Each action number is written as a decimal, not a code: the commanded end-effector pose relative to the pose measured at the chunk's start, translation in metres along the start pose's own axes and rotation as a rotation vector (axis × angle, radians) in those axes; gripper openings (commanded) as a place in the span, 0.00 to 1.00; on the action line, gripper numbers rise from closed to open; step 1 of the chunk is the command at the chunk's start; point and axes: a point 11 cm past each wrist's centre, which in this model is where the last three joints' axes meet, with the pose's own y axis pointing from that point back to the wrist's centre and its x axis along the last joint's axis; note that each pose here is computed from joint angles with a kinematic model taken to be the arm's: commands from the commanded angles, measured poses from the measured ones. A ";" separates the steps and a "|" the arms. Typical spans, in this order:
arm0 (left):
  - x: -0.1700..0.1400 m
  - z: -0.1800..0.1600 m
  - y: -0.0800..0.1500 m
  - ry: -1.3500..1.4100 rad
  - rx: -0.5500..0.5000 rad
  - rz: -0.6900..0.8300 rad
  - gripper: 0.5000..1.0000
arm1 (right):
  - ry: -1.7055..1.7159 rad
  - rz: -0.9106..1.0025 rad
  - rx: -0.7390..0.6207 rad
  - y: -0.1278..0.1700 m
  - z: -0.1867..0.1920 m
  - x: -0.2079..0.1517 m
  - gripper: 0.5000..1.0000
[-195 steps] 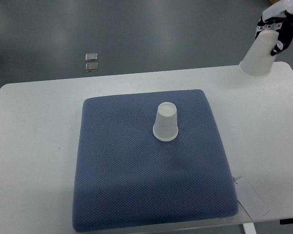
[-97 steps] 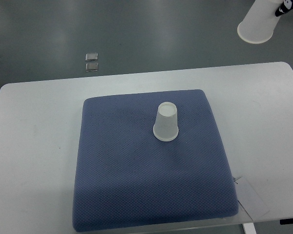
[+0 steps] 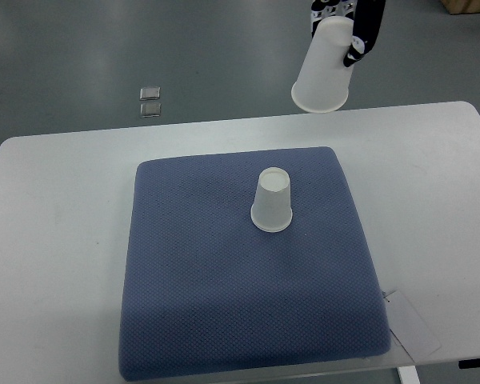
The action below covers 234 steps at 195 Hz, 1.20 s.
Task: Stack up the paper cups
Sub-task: 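Carry the cup over the cup on the pad and lower it on top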
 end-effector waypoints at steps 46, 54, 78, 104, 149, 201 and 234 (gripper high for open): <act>0.000 0.000 0.000 0.002 0.000 0.001 1.00 | 0.088 -0.082 0.062 -0.026 -0.062 -0.012 0.27; 0.000 0.000 0.000 0.004 0.000 0.001 1.00 | 0.093 -0.088 0.063 -0.028 -0.065 -0.014 0.27; 0.000 0.000 0.000 0.002 -0.001 0.001 1.00 | 0.089 -0.108 0.067 -0.037 -0.065 -0.020 0.27; 0.000 0.000 0.000 0.002 0.000 0.001 1.00 | 0.081 -0.127 0.070 -0.044 -0.064 -0.026 0.27; 0.000 -0.001 0.000 0.003 0.001 0.001 1.00 | 0.056 -0.128 0.073 -0.058 -0.060 -0.034 0.27; 0.001 0.000 0.000 0.002 0.000 0.003 1.00 | 0.029 -0.103 0.079 -0.076 -0.061 -0.040 0.27; 0.001 -0.001 0.000 0.001 0.001 0.003 1.00 | 0.005 -0.104 0.078 -0.087 -0.057 -0.046 0.27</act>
